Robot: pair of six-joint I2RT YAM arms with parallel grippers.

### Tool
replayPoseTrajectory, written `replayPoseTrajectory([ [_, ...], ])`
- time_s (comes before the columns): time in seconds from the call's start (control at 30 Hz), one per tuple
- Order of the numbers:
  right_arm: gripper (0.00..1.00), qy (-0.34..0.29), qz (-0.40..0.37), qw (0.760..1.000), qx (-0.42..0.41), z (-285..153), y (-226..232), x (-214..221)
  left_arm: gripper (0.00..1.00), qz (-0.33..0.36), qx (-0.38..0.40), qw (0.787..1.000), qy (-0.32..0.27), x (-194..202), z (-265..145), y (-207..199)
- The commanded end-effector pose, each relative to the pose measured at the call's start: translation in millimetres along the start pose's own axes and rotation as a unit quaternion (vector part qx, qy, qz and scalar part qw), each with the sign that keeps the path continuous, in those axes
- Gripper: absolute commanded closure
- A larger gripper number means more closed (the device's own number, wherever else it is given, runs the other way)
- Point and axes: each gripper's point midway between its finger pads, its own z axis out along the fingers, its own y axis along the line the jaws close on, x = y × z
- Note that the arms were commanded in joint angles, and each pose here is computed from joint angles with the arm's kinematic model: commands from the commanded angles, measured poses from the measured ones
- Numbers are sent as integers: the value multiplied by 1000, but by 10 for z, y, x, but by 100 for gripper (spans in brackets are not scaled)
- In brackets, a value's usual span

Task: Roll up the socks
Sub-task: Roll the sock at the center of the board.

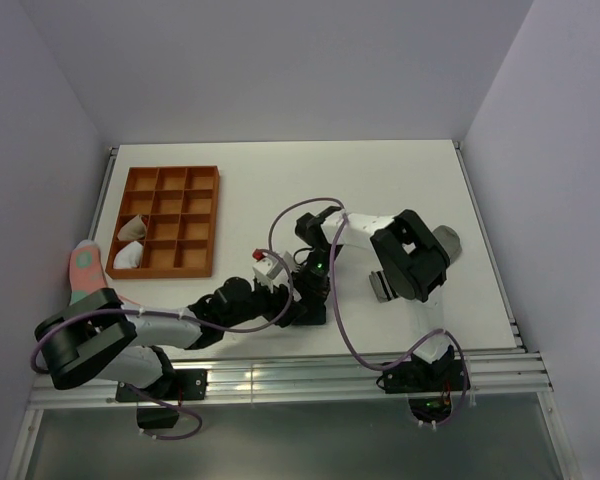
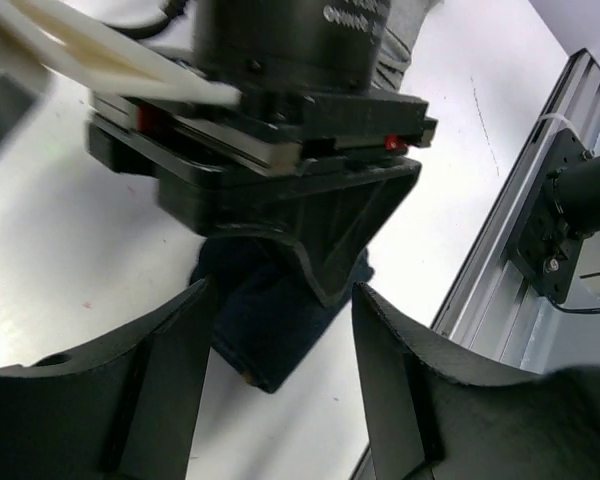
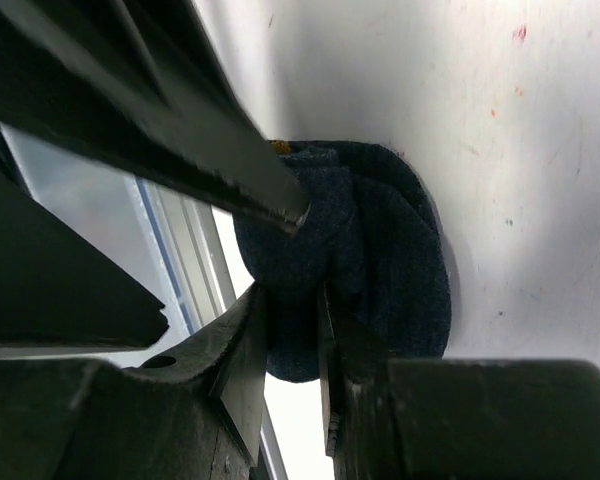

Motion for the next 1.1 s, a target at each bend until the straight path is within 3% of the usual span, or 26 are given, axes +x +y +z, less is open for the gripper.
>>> replayPoseTrajectory([
  [0.0,78,39,3,999,22,-1,-216,190,38,23,56,998,-25,-219,-27,-134],
  [0.13,78,41,7,999,12,20,-208,206,39,31,61,998,8,-110,46,-122],
  [0.37,78,43,16,999,7,41,-217,217,39,27,89,995,24,-50,114,-184],
  [0.73,78,41,23,999,6,-4,-215,220,41,9,67,997,42,82,169,-76],
  [0.9,78,38,23,999,11,-5,-235,223,47,-2,53,997,60,148,186,-41],
  [1.07,78,36,23,999,17,-3,-254,233,59,-11,39,996,85,261,201,-39],
])
